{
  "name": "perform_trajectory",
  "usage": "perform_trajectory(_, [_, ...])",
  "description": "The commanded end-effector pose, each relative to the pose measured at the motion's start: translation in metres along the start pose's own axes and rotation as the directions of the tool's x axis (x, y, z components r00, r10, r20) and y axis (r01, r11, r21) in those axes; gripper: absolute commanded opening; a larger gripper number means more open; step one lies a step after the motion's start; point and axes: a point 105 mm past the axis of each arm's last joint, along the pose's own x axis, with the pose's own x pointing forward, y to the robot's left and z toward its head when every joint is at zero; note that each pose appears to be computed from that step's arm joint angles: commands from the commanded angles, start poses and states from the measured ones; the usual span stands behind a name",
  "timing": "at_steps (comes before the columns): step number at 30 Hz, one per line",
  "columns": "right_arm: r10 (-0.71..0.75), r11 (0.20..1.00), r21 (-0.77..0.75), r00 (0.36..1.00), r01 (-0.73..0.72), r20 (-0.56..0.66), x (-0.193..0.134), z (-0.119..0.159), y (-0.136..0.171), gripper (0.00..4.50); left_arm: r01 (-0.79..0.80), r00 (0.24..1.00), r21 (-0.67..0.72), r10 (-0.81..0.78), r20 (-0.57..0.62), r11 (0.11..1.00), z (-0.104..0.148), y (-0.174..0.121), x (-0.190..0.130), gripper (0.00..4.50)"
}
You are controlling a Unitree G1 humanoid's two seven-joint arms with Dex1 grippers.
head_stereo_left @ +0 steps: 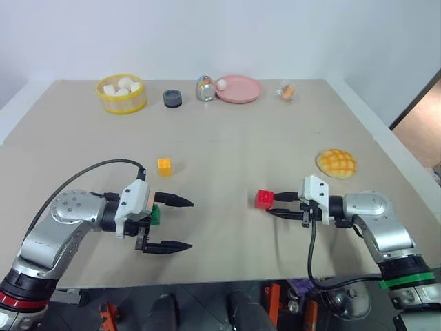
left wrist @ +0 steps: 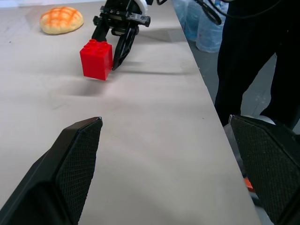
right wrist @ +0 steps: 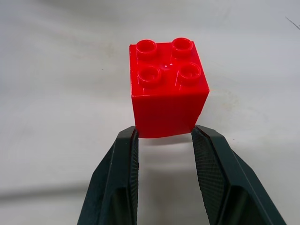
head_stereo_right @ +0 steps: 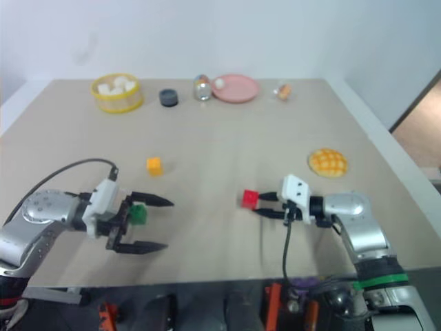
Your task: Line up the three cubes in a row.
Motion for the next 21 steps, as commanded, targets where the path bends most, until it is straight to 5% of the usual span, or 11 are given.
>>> perform_trajectory(1, [0.080,0.996,-0.036,0.997,-0.079,0.002,0.002,0.005,0.003,1.12,0.009,1.000,0.038,-0.009,0.002,0.999,0.004,0.000,0.000,4.50])
perform_trajectory(9, [0.241,0.970,-0.039,0.970,-0.242,-0.026,0.008,0.000,0.013,1.12,-0.001,1.000,0.039,0.002,-0.011,0.999,0.004,-0.002,-0.005,4.50])
perform_trajectory(21, [0.233,0.970,-0.065,0.972,-0.233,-0.013,0.019,0.001,0.003,1.12,-0.023,0.999,0.039,0.024,-0.024,0.999,0.003,-0.004,-0.008,4.50])
